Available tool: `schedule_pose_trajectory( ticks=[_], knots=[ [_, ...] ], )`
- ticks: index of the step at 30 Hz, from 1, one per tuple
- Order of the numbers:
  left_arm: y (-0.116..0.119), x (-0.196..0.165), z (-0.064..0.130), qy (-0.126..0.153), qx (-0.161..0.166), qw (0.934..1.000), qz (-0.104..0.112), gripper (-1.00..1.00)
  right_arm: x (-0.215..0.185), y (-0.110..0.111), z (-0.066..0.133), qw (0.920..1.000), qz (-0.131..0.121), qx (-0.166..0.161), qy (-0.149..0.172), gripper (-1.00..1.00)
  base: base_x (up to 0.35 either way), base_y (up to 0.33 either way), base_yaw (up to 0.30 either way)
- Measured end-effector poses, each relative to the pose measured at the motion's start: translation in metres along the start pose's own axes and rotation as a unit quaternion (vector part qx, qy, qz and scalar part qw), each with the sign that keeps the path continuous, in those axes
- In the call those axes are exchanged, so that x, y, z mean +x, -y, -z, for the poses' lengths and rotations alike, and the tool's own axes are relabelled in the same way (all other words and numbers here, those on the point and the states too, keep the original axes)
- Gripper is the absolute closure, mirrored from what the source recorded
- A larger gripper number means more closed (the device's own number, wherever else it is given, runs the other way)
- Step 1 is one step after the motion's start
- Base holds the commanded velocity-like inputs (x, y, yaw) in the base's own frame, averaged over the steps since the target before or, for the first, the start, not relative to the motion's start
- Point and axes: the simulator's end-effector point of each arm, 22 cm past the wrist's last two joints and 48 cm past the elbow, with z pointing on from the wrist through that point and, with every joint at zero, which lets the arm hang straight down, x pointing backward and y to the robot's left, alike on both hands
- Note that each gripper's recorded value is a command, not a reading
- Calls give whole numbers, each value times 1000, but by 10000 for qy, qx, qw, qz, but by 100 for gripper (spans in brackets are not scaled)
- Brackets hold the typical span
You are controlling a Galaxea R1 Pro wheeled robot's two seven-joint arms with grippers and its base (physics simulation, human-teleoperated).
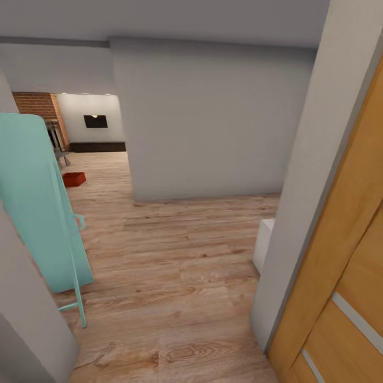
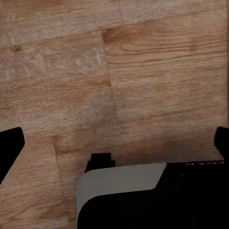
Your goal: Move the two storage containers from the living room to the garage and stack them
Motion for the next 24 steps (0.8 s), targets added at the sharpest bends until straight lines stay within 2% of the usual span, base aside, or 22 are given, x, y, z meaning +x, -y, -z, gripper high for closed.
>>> schedule_pose_trajectory(
  ticks=[24],
  knots=[
    [-5,-1,0,9,-37,10000,44,-100,1,0,0,10000,0,1,-7,-100,322,0,8]
  ],
)
